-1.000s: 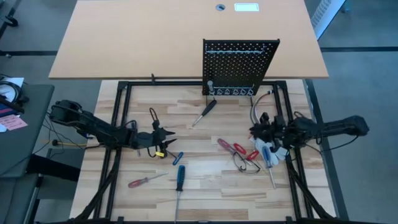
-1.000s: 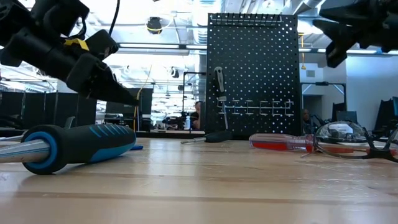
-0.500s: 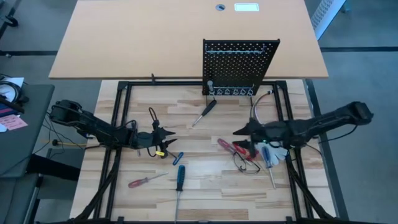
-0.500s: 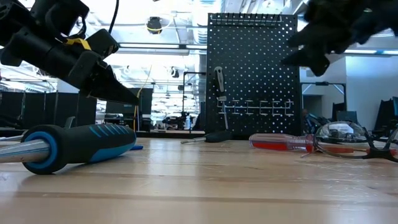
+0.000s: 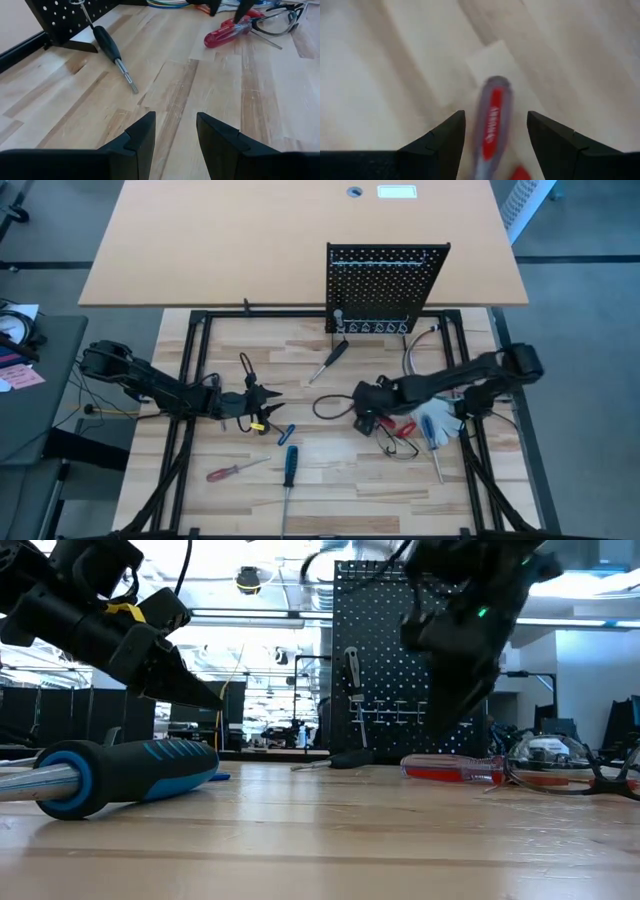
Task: Hang tools onto peg board
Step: Hang the right red screwdriver on the pegboard
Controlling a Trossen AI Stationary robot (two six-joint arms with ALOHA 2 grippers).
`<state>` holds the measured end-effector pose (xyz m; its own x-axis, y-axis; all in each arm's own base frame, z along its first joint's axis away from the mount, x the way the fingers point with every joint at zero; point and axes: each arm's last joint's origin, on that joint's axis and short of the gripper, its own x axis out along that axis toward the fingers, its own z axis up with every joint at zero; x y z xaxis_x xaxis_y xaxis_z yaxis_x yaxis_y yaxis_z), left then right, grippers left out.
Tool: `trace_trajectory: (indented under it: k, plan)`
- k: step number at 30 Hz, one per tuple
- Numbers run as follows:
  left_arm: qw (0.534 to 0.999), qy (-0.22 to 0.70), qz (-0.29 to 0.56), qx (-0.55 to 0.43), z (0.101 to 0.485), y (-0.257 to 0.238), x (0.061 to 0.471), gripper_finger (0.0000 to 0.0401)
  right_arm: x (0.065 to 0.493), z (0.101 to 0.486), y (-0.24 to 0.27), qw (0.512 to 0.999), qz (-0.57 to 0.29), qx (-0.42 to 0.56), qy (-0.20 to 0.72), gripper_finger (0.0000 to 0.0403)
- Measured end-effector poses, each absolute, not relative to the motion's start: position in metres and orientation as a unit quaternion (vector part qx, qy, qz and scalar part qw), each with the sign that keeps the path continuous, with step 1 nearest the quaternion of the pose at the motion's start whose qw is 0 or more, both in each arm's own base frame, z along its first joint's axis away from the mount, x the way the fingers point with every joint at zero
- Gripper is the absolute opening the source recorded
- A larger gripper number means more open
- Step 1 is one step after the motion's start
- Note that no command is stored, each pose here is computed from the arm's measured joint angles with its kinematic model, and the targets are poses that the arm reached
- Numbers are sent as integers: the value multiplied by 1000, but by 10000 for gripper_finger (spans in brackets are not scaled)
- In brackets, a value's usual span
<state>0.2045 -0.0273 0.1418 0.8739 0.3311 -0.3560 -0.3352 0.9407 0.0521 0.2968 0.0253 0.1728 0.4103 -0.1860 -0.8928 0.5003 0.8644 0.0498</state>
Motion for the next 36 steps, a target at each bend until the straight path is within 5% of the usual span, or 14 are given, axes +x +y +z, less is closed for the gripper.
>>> trace_trajectory:
  k: [27,31,36]
  plan:
    - [966,190,173,-6,141,-27,204,137,307,132,11,794,-216,191,536,247]
    - [966,189,174,-10,141,-27,204,137,311,122,11,792,-222,187,537,215]
    - [966,189,174,-10,141,-27,204,137,311,125,9,799,-232,182,525,121]
